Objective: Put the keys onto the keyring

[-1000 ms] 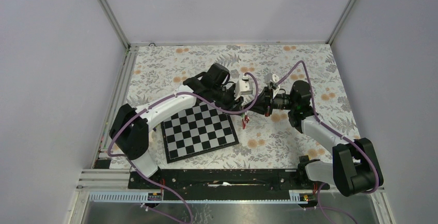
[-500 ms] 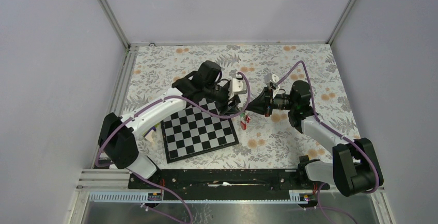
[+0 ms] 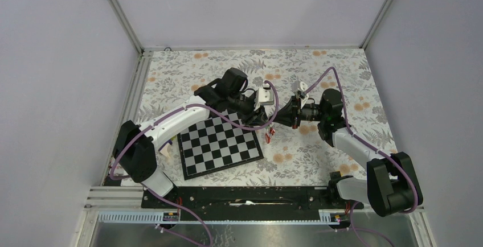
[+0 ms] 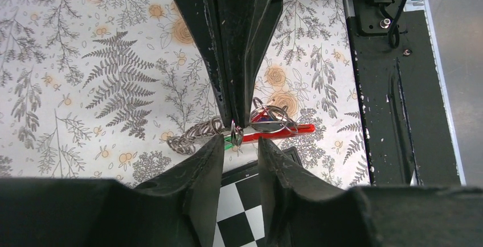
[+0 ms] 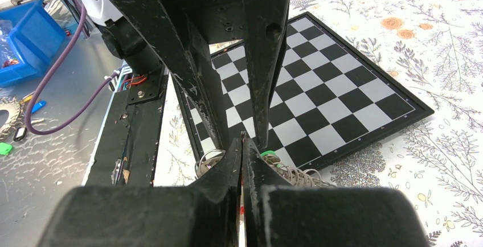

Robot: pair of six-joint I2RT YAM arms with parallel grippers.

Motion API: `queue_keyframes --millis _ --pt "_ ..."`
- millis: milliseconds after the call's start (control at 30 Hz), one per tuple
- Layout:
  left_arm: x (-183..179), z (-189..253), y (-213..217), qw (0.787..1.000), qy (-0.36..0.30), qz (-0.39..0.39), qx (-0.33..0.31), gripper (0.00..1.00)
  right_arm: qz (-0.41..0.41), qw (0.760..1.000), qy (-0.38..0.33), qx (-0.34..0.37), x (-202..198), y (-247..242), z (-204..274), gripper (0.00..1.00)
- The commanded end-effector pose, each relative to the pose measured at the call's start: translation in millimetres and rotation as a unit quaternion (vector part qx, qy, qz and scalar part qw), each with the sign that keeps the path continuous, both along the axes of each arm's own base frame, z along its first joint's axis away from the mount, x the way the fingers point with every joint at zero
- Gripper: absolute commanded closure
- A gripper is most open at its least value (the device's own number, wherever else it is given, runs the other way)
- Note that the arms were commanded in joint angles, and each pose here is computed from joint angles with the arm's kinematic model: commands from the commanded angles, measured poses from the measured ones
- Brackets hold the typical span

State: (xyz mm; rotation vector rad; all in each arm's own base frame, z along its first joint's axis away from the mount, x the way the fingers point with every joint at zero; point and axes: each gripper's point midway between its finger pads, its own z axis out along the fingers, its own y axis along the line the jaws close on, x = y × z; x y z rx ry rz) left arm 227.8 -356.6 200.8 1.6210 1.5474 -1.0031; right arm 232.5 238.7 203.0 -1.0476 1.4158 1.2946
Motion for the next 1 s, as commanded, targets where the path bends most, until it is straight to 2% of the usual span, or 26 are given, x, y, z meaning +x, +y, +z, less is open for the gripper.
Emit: queue_keyframes --millis 0,667,833,967 --pt "2.6 24.1 -11.4 0.999 -0.010 -0.019 -0.036 0.67 0.007 0.999 -0.038 0.012 2.0 3.7 17.6 1.00" --pt "0.4 18.3 -10.2 0.999 -0.002 -0.025 -0.028 0.90 0.007 0.999 -0.039 0.012 1.7 3.5 17.8 1.00" --pt "2.0 18.6 -8.7 0.999 -0.007 -0.023 -0.021 1.00 0.006 0.999 -0.041 0.012 1.7 3.4 17.9 1.00" --pt "6.4 20.8 -4.7 1.000 -0.021 -0.014 -0.007 1.00 0.000 0.999 -0.045 0.010 3.4 2.6 17.2 0.98"
